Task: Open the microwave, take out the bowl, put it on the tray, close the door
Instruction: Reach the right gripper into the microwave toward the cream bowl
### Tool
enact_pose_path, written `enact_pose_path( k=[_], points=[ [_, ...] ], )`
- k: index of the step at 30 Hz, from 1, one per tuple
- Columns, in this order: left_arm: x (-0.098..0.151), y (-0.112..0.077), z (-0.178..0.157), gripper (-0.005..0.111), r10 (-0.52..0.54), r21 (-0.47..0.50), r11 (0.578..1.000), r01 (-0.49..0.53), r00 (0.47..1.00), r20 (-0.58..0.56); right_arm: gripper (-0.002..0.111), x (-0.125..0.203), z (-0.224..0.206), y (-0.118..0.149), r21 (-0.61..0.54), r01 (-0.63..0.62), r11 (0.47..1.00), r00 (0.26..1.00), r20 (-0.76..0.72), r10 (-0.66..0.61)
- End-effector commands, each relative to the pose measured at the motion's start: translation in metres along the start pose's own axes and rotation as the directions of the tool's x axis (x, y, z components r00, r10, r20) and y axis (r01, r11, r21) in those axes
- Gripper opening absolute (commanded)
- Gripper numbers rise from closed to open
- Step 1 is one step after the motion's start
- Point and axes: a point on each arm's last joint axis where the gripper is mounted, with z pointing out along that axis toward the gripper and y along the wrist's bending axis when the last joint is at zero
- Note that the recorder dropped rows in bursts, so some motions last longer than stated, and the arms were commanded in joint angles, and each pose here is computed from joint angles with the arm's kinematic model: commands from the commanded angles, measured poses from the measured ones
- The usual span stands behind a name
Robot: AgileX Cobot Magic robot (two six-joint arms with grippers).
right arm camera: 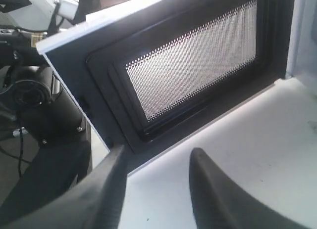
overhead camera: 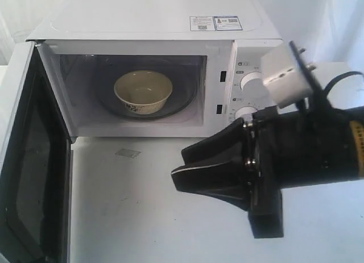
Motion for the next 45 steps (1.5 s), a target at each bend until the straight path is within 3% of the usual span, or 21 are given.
enact_pose_path(
  k=[1, 11, 13, 16, 19, 22, 27, 34, 41, 45],
  points=[
    [0.001, 0.0, 0.0, 0.0, -0.016, 0.004, 1.0, 0.016, 1.0, -0.001, 0.039, 0.008, 0.023, -0.013, 0.029, -0.027, 0.999, 0.998, -0.054, 0.028],
    [0.001, 0.0, 0.0, 0.0, -0.016, 0.004, 1.0, 0.016, 1.0, -0.001, 0.039, -0.01, 0.058, -0.032, 0.179, 0.096, 0.979, 0.991, -0.112, -0.077],
    [0.001, 0.0, 0.0, 0.0, -0.016, 0.004, 1.0, 0.016, 1.0, -0.001, 0.039, -0.015, 0.063, -0.04, 0.25, 0.195, 0.949, 0.977, -0.135, -0.165],
    [0.001, 0.0, 0.0, 0.0, -0.016, 0.004, 1.0, 0.016, 1.0, -0.001, 0.039, -0.018, 0.066, -0.052, 0.387, 0.351, 0.853, 0.934, -0.215, -0.287],
    [0.001, 0.0, 0.0, 0.0, -0.016, 0.004, 1.0, 0.016, 1.0, -0.001, 0.039, -0.021, 0.069, -0.052, 0.415, 0.457, 0.787, 0.888, -0.273, -0.371],
    [0.001, 0.0, 0.0, 0.0, -0.016, 0.004, 1.0, 0.016, 1.0, -0.001, 0.04, -0.023, 0.076, -0.045, 0.394, 0.499, 0.772, 0.865, -0.284, -0.414],
    [0.001, 0.0, 0.0, 0.0, -0.016, 0.004, 1.0, 0.016, 1.0, -0.001, 0.044, -0.009, 0.097, -0.042, 0.38, 0.517, 0.767, 0.849, -0.341, -0.404],
    [0.001, 0.0, 0.0, 0.0, -0.016, 0.004, 1.0, 0.016, 1.0, -0.001, 0.044, 0.007, 0.118, -0.045, 0.389, 0.573, 0.721, 0.805, -0.435, -0.404],
    [0.001, 0.0, 0.0, 0.0, -0.016, 0.004, 1.0, 0.016, 1.0, -0.001, 0.044, 0.008, 0.119, -0.048, 0.513, 0.542, 0.666, 0.83, -0.449, -0.33],
    [0.001, 0.0, 0.0, 0.0, -0.016, 0.004, 1.0, 0.016, 1.0, -0.001, 0.044, 0.012, 0.126, -0.042, 0.514, 0.522, 0.68, 0.841, -0.441, -0.313]
  ],
)
